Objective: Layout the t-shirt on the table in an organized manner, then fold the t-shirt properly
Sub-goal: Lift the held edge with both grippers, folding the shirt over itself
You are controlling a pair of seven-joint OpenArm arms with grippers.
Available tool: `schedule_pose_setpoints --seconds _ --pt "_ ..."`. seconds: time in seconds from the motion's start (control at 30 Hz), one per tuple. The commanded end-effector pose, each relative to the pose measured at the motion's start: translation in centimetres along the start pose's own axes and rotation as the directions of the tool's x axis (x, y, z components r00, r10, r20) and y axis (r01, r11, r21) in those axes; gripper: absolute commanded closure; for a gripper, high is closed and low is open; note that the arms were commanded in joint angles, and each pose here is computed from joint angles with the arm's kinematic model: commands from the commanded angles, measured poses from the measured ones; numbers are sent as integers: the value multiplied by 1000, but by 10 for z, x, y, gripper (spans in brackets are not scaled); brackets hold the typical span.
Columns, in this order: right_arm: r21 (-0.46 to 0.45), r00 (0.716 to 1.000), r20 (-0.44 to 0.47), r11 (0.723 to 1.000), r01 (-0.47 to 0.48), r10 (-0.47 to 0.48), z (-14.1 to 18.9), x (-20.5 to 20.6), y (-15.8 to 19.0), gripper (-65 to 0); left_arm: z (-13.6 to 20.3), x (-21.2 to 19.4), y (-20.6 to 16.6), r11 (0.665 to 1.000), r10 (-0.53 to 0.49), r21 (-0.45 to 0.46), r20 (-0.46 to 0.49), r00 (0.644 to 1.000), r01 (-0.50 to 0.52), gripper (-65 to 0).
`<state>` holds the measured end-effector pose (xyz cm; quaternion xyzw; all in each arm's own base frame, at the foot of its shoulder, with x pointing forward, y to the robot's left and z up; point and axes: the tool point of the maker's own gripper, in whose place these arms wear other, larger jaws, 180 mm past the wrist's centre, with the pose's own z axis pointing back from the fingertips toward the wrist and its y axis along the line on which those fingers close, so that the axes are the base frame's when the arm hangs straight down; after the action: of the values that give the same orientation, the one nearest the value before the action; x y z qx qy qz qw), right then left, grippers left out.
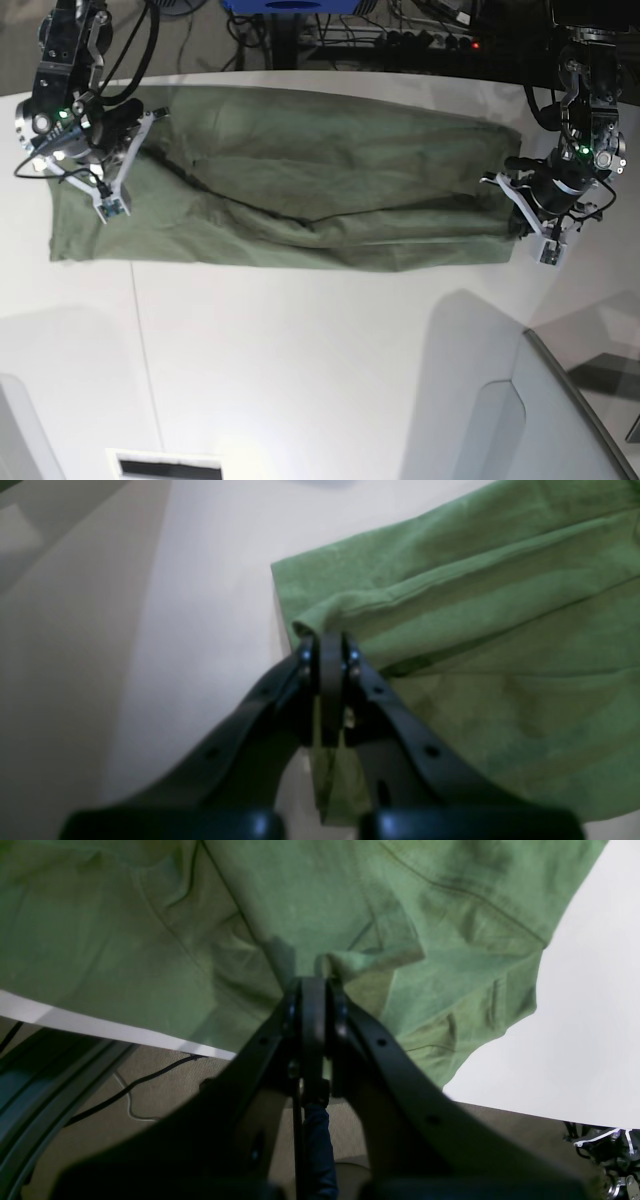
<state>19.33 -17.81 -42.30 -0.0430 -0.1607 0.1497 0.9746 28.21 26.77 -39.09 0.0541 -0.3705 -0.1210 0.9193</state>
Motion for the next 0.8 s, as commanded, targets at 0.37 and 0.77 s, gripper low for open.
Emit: schedule_pose_setpoints --seconds 0.37,0.77 --pt "-12 1000 31 1000 1 -1 4 8 -4 0 3 -7 6 996 -84 46 40 996 83 0" --pt "-11 1000 28 1000 1 -1 4 7 -4 0 -9 -21 -9 995 -96 13 31 995 96 0"
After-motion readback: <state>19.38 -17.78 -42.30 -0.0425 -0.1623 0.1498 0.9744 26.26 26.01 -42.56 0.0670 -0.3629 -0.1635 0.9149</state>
